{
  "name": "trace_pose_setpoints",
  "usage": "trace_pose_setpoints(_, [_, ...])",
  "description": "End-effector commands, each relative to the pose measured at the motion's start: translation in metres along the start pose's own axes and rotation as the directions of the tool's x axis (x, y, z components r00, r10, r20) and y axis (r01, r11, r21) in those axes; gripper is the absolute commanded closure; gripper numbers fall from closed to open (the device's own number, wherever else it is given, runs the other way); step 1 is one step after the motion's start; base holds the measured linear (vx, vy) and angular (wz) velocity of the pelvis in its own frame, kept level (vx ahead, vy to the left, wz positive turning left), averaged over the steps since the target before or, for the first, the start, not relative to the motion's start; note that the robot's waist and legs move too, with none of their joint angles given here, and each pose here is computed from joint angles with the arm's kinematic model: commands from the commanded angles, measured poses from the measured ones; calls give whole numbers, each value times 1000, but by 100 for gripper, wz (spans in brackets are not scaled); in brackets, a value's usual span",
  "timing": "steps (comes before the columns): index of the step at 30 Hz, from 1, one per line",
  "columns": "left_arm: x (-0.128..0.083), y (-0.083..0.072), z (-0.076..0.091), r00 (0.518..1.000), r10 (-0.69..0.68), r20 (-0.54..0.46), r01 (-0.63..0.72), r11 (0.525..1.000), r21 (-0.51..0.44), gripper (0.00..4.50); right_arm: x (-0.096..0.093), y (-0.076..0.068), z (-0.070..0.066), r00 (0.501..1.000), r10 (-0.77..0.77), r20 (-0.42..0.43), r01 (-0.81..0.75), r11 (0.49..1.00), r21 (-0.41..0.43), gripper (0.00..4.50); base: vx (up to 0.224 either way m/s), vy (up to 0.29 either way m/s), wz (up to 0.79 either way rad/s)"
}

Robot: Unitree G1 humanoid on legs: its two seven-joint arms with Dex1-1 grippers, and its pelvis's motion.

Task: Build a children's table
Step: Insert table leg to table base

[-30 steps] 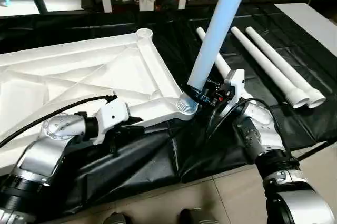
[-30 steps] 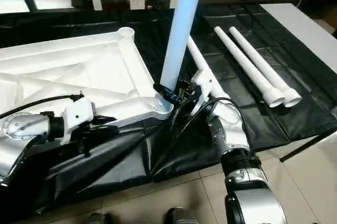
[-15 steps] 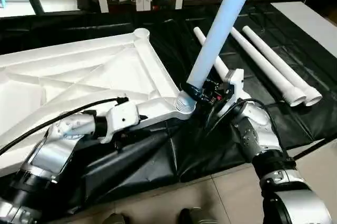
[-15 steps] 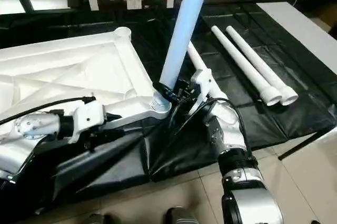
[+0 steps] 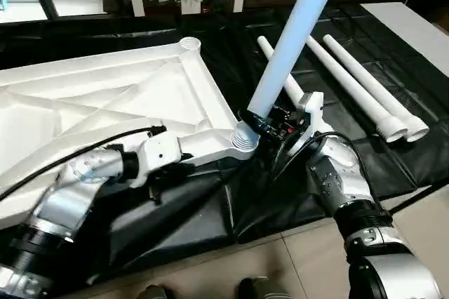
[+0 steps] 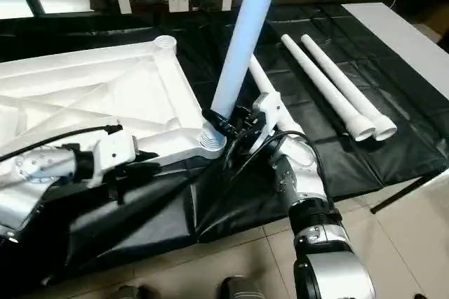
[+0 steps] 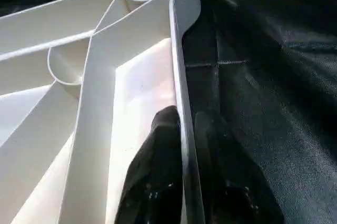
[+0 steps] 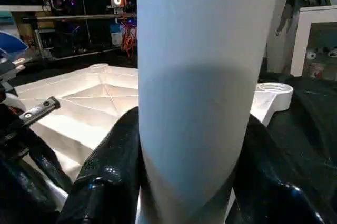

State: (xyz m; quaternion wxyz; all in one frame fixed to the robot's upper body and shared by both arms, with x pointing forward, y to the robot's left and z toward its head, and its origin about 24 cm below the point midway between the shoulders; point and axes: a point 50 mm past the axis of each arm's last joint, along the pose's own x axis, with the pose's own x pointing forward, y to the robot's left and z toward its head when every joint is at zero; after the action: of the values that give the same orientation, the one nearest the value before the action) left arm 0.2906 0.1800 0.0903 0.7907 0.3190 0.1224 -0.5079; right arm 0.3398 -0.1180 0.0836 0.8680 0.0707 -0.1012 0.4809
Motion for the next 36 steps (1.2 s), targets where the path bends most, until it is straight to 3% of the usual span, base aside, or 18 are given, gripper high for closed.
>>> trace_pose_setpoints(1, [4, -8, -9, 997, -57, -45, 56, 998, -20, 415, -9, 1, -11, 998, -11, -61, 13, 999, 33, 265, 0, 0, 0])
trace_pose_setpoints(5, [6, -11, -11, 996, -67, -59, 66, 998, -21, 444, -10, 3, -13, 997, 13, -75, -11, 999, 30, 265, 0, 0, 0])
trace_pose_setpoints(14, [7, -15, -13, 993, -81, -81, 80, 997, -16, 444, -16, 5, -20, 996, 9, -91, -5, 999, 37, 265, 0, 0, 0])
trace_pose_setpoints(17, [7, -18, -14, 993, -86, -86, 85, 996, -17, 444, -19, 8, -26, 992, 15, -122, -12, 1000, 29, 265, 0, 0, 0])
trace_pose_setpoints(20, [8, -20, -14, 992, -88, -86, 87, 996, -19, 444, -26, 13, -40, 976, 22, -216, -28, 999, -24, 265, 0, 0, 0])
trace_pose_setpoints(30, [7, -22, -14, 992, -90, -84, 87, 996, -29, 444, -32, 17, -52, 979, -49, -196, 63, 996, 66, 265, 0, 0, 0])
trace_pose_setpoints(36, [7, -22, -14, 992, -94, -83, 92, 995, -30, 444, -33, 18, -52, 978, -50, -201, 65, 996, 67, 265, 0, 0, 0])
